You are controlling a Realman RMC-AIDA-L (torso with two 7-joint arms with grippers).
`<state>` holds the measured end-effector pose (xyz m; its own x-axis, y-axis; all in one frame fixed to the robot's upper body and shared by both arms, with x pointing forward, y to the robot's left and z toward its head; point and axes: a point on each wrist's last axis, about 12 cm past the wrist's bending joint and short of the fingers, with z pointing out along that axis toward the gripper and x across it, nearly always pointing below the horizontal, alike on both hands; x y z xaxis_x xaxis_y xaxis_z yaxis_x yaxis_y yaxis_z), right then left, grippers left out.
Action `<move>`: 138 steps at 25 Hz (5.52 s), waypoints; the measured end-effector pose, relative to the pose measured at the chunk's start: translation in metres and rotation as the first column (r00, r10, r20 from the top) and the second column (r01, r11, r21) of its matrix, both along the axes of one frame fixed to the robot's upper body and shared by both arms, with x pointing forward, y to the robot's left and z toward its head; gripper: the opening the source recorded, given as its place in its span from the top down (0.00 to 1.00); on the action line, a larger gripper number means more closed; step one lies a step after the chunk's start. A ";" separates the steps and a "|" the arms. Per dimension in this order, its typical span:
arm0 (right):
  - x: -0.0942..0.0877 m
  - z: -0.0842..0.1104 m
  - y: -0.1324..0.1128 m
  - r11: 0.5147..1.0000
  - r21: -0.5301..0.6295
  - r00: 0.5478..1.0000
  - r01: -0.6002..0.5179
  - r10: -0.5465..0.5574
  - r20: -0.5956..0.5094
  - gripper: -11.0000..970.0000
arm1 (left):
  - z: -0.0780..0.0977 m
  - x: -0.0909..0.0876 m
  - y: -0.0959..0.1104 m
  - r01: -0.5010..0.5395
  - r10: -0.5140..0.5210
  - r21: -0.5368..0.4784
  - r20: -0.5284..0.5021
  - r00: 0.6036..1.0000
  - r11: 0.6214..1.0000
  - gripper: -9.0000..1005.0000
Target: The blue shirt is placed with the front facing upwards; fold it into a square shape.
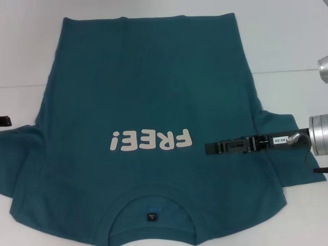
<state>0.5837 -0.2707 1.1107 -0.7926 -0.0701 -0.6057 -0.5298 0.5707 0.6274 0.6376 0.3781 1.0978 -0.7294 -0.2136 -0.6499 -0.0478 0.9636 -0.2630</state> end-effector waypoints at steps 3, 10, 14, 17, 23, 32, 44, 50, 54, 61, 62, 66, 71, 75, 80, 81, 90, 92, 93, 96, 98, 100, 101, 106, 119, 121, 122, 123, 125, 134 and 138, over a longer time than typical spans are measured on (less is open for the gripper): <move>-0.001 -0.001 -0.001 1.000 0.000 1.000 0.002 -0.002 -0.002 0.06 | -0.004 0.001 -0.004 0.007 -0.007 0.016 -0.009 1.000 1.000 0.13; -0.001 -0.001 -0.001 1.000 0.000 1.000 0.003 -0.003 -0.004 0.06 | -0.008 -0.001 -0.003 0.001 0.000 0.035 -0.023 1.000 0.999 0.13; 0.000 0.000 0.000 1.000 0.001 1.000 0.001 -0.001 -0.002 0.06 | -0.010 -0.003 -0.003 0.006 -0.005 0.031 -0.033 0.999 1.000 0.13; 0.000 0.000 0.001 1.000 0.002 1.000 -0.001 0.001 -0.001 0.06 | -0.011 -0.004 -0.005 0.024 -0.023 0.019 -0.051 0.998 1.000 0.13; 0.000 0.000 0.001 1.000 0.002 1.000 -0.002 0.002 -0.001 0.06 | -0.011 -0.007 -0.009 0.056 -0.057 -0.010 -0.079 0.995 0.998 0.13; 0.000 0.000 0.000 1.000 0.004 1.000 0.001 -0.001 -0.001 0.06 | -0.003 -0.006 -0.010 0.090 -0.092 -0.035 -0.084 0.992 0.995 0.13; -0.002 -0.001 -0.001 1.000 0.007 1.000 0.007 -0.007 -0.003 0.06 | 0.002 -0.004 -0.014 0.119 -0.122 -0.033 -0.083 0.989 0.992 0.13; -0.001 -0.001 -0.001 1.000 0.006 1.000 0.006 -0.006 -0.003 0.06 | 0.002 -0.005 -0.013 0.117 -0.120 -0.033 -0.090 0.989 0.993 0.17; -0.002 -0.001 -0.001 1.000 0.009 1.000 0.007 -0.007 -0.004 0.06 | 0.002 -0.006 -0.013 0.121 -0.123 -0.020 -0.101 0.987 0.992 0.21; -0.002 -0.001 -0.002 1.000 0.009 1.000 0.009 -0.009 -0.005 0.06 | 0.003 -0.006 -0.014 0.121 -0.122 -0.011 -0.103 0.987 0.993 0.47; -0.002 -0.001 -0.002 1.000 0.009 1.000 0.009 -0.009 -0.005 0.06 | 0.003 -0.006 -0.014 0.121 -0.122 -0.011 -0.103 0.987 0.993 0.49; -0.001 -0.001 -0.001 1.000 0.009 1.000 0.008 -0.008 -0.004 0.06 | 0.002 -0.006 -0.014 0.125 -0.126 -0.009 -0.103 0.987 0.992 0.57; -0.001 0.000 -0.001 1.000 0.010 1.000 0.007 -0.007 -0.002 0.06 | 0.003 -0.006 -0.017 0.141 -0.140 -0.005 -0.109 0.984 0.990 0.68; 0.000 0.000 0.000 1.000 0.010 1.000 0.006 -0.006 0.000 0.06 | 0.009 -0.006 -0.020 0.163 -0.163 -0.009 -0.105 0.981 0.987 0.86; 0.000 0.001 0.000 1.000 0.011 1.000 0.004 -0.004 0.002 0.06 | 0.015 -0.006 -0.019 0.153 -0.149 0.019 -0.132 0.980 0.988 0.92; 0.000 0.001 0.000 1.000 0.011 1.000 0.004 -0.004 0.002 0.06 | 0.016 -0.006 -0.019 0.149 -0.143 0.032 -0.145 0.979 0.988 0.93; 0.000 0.000 -0.001 1.000 0.010 1.000 0.008 -0.008 0.000 0.06 | 0.023 -0.009 -0.012 0.069 -0.045 0.144 -0.164 0.986 0.987 0.94; -0.001 0.000 -0.001 1.000 0.010 1.000 0.008 -0.008 0.000 0.06 | 0.024 -0.009 -0.013 0.068 -0.044 0.149 -0.160 0.986 0.986 0.94; -0.001 0.000 0.000 1.000 0.010 1.000 0.008 -0.008 0.000 0.06 | 0.025 -0.009 -0.013 0.070 -0.046 0.150 -0.160 0.986 0.986 0.94; -0.001 -0.001 0.000 1.000 0.010 1.000 0.006 -0.006 -0.001 0.06 | 0.025 -0.009 -0.017 0.087 -0.061 0.150 -0.167 0.984 0.985 0.94; -0.001 -0.001 0.000 1.000 0.009 1.000 0.005 -0.005 -0.003 0.06 | 0.026 -0.008 -0.022 0.110 -0.083 0.155 -0.174 0.981 0.982 0.94; -0.001 -0.001 0.000 1.000 0.008 1.000 0.005 -0.005 -0.004 0.06 | 0.028 -0.007 -0.028 0.134 -0.104 0.167 -0.175 0.979 0.977 0.94; -0.002 -0.002 0.000 1.000 0.008 1.000 0.006 -0.006 -0.004 0.06 | 0.030 -0.006 -0.030 0.140 -0.110 0.170 -0.171 0.979 0.975 0.94; -0.002 -0.002 -0.001 1.000 0.008 1.000 0.006 -0.006 -0.004 0.06 | 0.046 -0.006 -0.041 0.170 -0.144 0.162 -0.159 0.977 0.972 0.93; -0.003 -0.005 0.002 1.000 0.009 1.000 -0.004 0.004 -0.011 0.06 | 0.059 0.003 -0.100 0.251 -0.217 0.079 -0.296 0.930 0.965 0.93; -0.003 -0.005 0.003 1.000 0.010 1.000 -0.004 0.005 -0.011 0.06 | 0.057 0.006 -0.107 0.253 -0.222 0.067 -0.302 0.927 0.965 0.93; -0.003 -0.005 0.003 1.000 0.010 1.000 -0.005 0.005 -0.011 0.06 | 0.057 0.008 -0.110 0.252 -0.222 0.063 -0.301 0.927 0.966 0.93; -0.003 -0.005 0.003 1.000 0.011 1.000 -0.005 0.005 -0.011 0.06 | 0.056 0.010 -0.113 0.249 -0.221 0.061 -0.296 0.929 0.967 0.93; -0.003 -0.005 0.003 1.000 0.011 1.000 -0.006 0.006 -0.011 0.06 | 0.054 0.016 -0.119 0.238 -0.213 0.057 -0.285 0.935 0.970 0.93; -0.003 -0.006 0.004 1.000 0.015 1.000 -0.009 0.009 -0.015 0.06 | 0.045 0.039 -0.119 0.128 -0.113 0.053 -0.231 0.966 0.990 0.92; -0.003 -0.006 0.004 1.000 0.015 1.000 -0.007 0.008 -0.015 0.06 | 0.044 0.040 -0.120 0.110 -0.099 0.038 -0.216 0.971 0.993 0.92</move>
<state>0.5805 -0.2665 1.1047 -0.8011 -0.0673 -0.5947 -0.5245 0.5574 0.6436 0.6777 0.2583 1.1414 -0.8687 -0.1000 -0.4851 0.0044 0.9778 -0.2094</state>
